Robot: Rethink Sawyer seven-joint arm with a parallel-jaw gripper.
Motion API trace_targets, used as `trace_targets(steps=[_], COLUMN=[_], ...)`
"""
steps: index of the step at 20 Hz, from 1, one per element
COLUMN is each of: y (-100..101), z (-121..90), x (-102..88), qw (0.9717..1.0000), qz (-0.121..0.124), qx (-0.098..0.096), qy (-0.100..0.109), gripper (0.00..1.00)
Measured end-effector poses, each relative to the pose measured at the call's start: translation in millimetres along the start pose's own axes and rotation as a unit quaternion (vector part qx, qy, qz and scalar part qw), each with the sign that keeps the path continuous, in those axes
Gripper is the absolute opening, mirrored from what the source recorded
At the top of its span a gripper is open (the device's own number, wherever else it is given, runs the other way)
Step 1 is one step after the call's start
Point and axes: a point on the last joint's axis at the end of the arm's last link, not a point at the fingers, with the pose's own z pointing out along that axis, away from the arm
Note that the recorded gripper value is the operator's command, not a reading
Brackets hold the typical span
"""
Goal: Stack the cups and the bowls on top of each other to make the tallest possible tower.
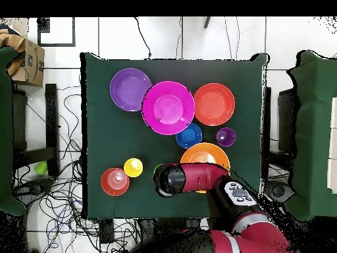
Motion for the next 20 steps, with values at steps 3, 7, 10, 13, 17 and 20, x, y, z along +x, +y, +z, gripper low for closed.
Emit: trace_targets(steps=[3, 7, 10, 13, 17, 20], y=[-3.3, -10.3, -16.9, -19.5, -22.8, -24.7], z=[5.4, 10.2, 12.9, 12.9, 12.9, 12.9], x=[-1.2, -1.5, 0.0, 0.1, 0.5, 0.7], qw=[1.0, 0.9999, 0.9998, 0.9998, 0.9997, 0.9996], qz=[0.003, 0.008, 0.013, 0.016, 0.018, 0.019], qx=[0.003, 0.008, 0.013, 0.015, 0.018, 0.02], qy=[-0.004, -0.005, -0.002, -0.002, -0.002, -0.002], gripper=[1.0, 1.0, 1.0, 1.0, 1.0, 1.0])
